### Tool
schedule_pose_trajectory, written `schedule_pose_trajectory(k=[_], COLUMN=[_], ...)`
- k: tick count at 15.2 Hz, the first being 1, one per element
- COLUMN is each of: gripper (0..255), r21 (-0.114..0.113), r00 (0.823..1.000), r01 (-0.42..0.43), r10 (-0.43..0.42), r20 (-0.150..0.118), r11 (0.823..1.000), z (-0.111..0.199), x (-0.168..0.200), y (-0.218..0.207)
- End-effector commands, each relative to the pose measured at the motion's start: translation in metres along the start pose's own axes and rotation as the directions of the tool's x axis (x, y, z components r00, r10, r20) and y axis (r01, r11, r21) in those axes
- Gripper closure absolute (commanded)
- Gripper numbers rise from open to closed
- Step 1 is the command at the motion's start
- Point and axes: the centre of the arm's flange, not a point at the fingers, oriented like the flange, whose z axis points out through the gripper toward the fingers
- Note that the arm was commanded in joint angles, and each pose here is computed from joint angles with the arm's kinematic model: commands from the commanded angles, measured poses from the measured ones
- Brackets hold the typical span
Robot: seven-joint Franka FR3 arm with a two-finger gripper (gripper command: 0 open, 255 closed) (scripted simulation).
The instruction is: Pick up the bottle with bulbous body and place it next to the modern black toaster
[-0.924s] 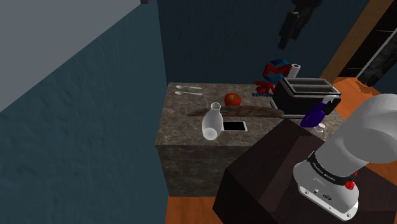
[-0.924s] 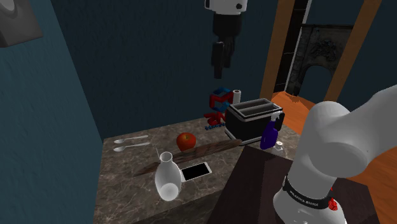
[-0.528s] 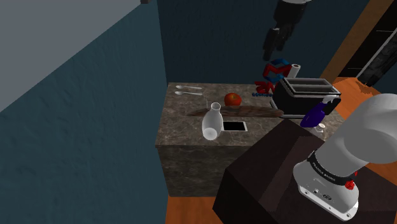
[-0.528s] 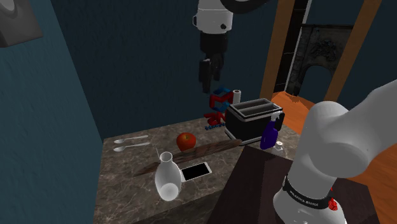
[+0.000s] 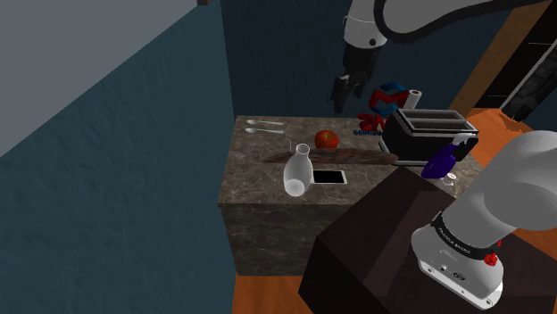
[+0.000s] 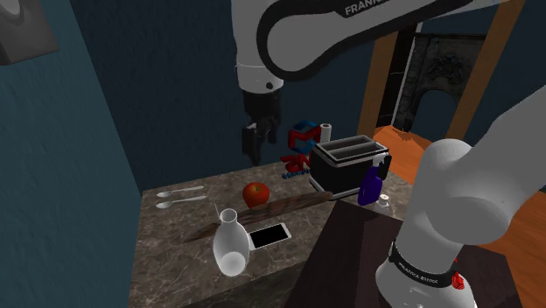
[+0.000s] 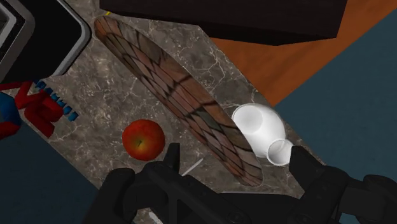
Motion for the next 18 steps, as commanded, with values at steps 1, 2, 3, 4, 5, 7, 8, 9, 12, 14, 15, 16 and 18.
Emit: schedule_pose_trajectory(k=[1, 2, 3, 4, 5, 7, 8, 9, 12, 14, 15, 16, 18], gripper=[0, 0, 0, 0, 0, 0, 0, 0, 0, 0, 0, 0, 0], r21=[-0.001, -0.002, -0.003, -0.004, -0.005, -0.007, -0.008, -0.01, -0.013, -0.014, -0.014, -0.014, -0.014], r00=[1.0, 1.0, 1.0, 1.0, 1.0, 1.0, 1.0, 1.0, 1.0, 1.0, 1.0, 1.0, 1.0], r01=[0.001, 0.001, 0.002, 0.003, 0.003, 0.004, 0.005, 0.006, 0.008, 0.009, 0.009, 0.009, 0.009], r10=[-0.001, -0.001, -0.002, -0.002, -0.003, -0.004, -0.005, -0.006, -0.007, -0.008, -0.008, -0.008, -0.008], r20=[0.003, 0.004, 0.006, 0.008, 0.01, 0.014, 0.016, 0.018, 0.024, 0.027, 0.027, 0.027, 0.027], r11=[1.0, 1.0, 1.0, 1.0, 1.0, 1.0, 1.0, 1.0, 1.0, 1.0, 1.0, 1.0, 1.0], z=[0.02, 0.03, 0.04, 0.05, 0.059, 0.079, 0.089, 0.098, 0.128, 0.14, 0.146, 0.151, 0.162], x=[0.013, 0.019, 0.025, 0.031, 0.037, 0.049, 0.055, 0.061, 0.078, 0.086, 0.086, 0.085, 0.085], y=[-0.013, -0.02, -0.027, -0.034, -0.041, -0.055, -0.062, -0.069, -0.09, -0.099, -0.099, -0.099, -0.099])
